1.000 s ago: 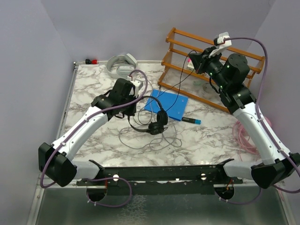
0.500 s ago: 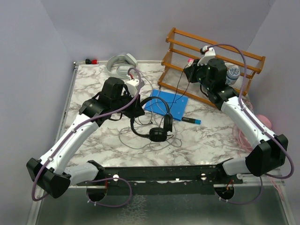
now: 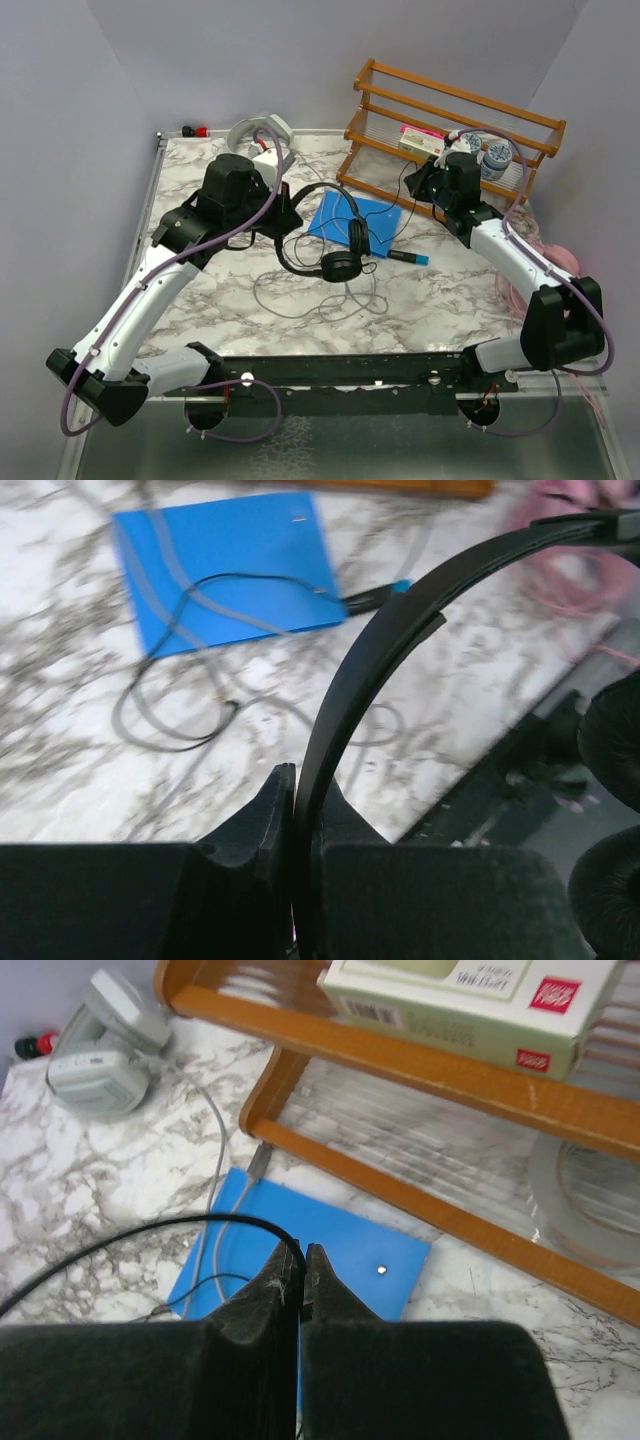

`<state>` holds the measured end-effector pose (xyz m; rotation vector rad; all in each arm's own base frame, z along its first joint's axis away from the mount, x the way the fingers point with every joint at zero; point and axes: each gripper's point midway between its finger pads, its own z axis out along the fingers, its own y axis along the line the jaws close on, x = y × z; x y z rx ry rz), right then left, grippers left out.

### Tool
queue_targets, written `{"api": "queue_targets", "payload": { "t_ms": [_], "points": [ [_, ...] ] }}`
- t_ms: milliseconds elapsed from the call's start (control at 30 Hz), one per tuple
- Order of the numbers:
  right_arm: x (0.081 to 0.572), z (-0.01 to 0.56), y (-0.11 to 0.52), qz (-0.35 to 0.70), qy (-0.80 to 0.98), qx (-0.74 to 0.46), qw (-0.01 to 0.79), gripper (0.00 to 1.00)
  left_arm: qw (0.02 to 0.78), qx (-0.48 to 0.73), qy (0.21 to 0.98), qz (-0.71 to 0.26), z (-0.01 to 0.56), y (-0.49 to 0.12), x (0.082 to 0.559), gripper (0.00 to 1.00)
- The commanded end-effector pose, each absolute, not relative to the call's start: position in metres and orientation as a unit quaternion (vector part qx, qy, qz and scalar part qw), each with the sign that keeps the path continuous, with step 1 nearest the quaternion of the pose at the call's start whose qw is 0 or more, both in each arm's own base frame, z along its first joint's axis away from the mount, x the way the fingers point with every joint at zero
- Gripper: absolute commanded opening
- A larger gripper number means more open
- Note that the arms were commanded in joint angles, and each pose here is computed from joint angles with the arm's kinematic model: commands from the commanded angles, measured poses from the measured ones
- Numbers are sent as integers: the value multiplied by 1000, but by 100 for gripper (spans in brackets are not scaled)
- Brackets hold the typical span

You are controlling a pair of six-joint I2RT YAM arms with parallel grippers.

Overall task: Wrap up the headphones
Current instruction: Untie the headphones cable from the headphones.

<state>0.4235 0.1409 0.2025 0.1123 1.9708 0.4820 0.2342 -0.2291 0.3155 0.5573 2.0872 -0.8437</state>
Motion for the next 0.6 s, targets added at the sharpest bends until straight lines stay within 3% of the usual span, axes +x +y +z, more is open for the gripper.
{"api": "queue_targets", "payload": {
  "t_ms": [0,67,300,567],
  "points": [
    [426,259,115,180,767,106,606,1,411,100,898,-122,277,-158,273,0],
    [420,269,91,145,748,154,630,1,412,55,907,-65,270,-134,284,0],
    [378,278,13,49,653,306,691,0,414,-17,910,-8,262,-85,300,0],
    [355,254,-36,-38,630,435,643,1,431,-98,897,-12,274,-52,305,0]
  ]
}}
